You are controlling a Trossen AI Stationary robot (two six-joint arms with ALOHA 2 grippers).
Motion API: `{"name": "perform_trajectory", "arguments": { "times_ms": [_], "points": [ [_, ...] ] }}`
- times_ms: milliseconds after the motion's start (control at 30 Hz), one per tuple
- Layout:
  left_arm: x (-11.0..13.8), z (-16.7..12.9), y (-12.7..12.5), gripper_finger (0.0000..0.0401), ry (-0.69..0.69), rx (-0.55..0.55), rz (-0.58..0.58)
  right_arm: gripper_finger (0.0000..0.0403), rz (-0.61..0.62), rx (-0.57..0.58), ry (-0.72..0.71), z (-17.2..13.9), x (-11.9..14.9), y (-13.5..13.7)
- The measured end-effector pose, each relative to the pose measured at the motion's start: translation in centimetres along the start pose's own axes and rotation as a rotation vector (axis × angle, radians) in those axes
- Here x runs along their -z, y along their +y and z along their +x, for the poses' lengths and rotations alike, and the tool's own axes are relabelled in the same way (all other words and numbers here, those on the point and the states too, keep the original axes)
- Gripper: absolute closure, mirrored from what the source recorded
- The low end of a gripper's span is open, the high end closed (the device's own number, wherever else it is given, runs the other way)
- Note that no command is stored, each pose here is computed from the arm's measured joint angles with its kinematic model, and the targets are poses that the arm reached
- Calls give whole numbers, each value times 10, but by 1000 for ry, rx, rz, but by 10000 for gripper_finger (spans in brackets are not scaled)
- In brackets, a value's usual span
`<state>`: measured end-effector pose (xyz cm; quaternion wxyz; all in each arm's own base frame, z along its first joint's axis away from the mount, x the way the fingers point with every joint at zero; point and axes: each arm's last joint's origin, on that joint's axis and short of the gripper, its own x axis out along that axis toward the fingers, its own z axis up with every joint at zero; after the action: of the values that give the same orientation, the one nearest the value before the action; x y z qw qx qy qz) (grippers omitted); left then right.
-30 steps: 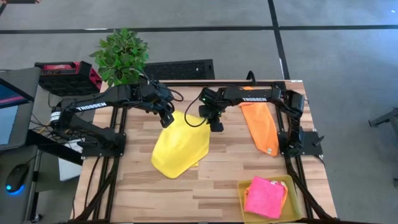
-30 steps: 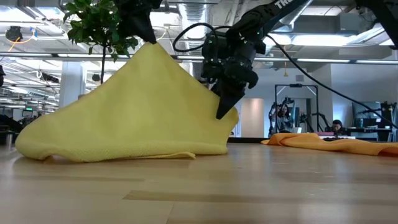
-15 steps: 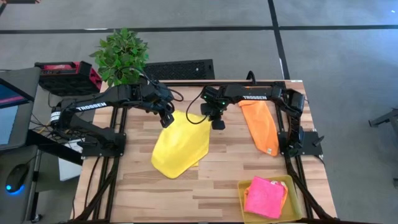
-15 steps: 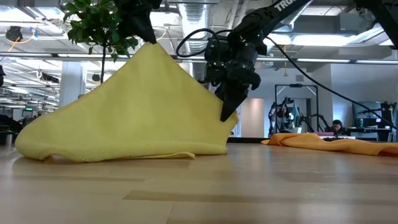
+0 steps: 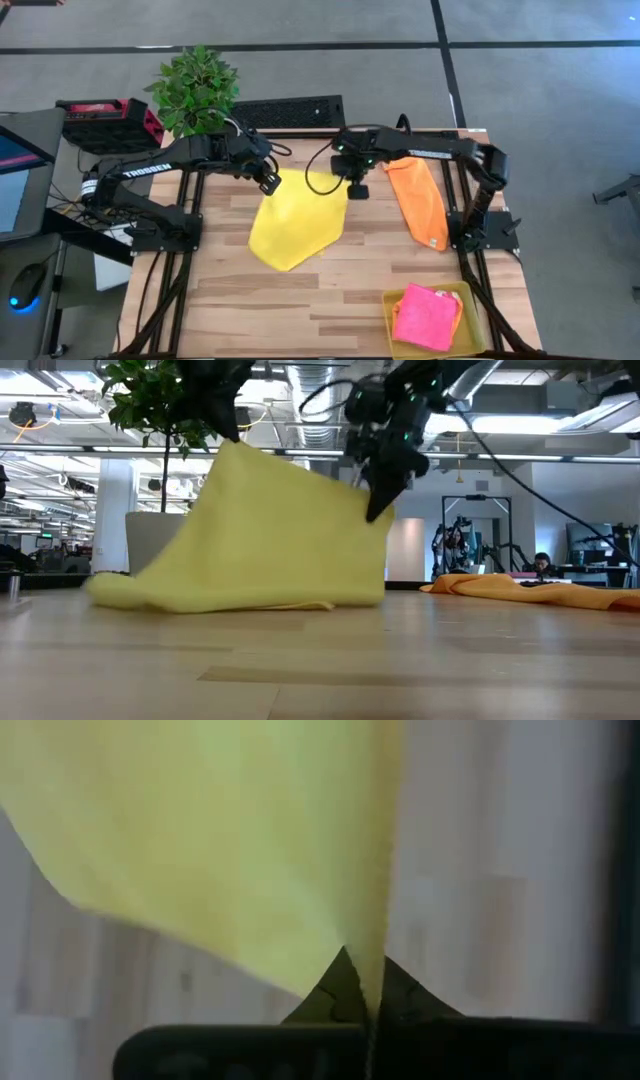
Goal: Fold microfiber towels
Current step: Fold the yellow microfiber cloth
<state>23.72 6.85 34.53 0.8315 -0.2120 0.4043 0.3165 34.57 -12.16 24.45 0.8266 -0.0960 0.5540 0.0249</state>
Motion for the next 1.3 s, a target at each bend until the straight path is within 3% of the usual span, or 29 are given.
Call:
{"name": "perform_trajectory", "arguments": {
  "times_ms": [300, 467, 633, 967, 1167, 1300],
  "points": [
    [-16, 0, 8, 401, -195, -152, -60, 400, 49, 266, -122, -85, 6, -12],
    [-39, -2, 12, 401, -393, -187, -10, 401, 94, 380, -130, -112, 18, -24],
    [-59, -17, 22, 401, -495, -199, -19, 401, 132, 472, -162, -138, 26, -39],
    [-83, -46, 37, 401, -585, -262, 46, 401, 117, 558, -223, -160, 24, -54],
    [-86, -47, 39, 401, -594, -290, 112, 401, 105, 678, -227, -168, 20, -55],
    [-81, -46, 34, 401, -564, -278, 139, 401, 97, 649, -191, -166, 20, -48]
  ]
}}
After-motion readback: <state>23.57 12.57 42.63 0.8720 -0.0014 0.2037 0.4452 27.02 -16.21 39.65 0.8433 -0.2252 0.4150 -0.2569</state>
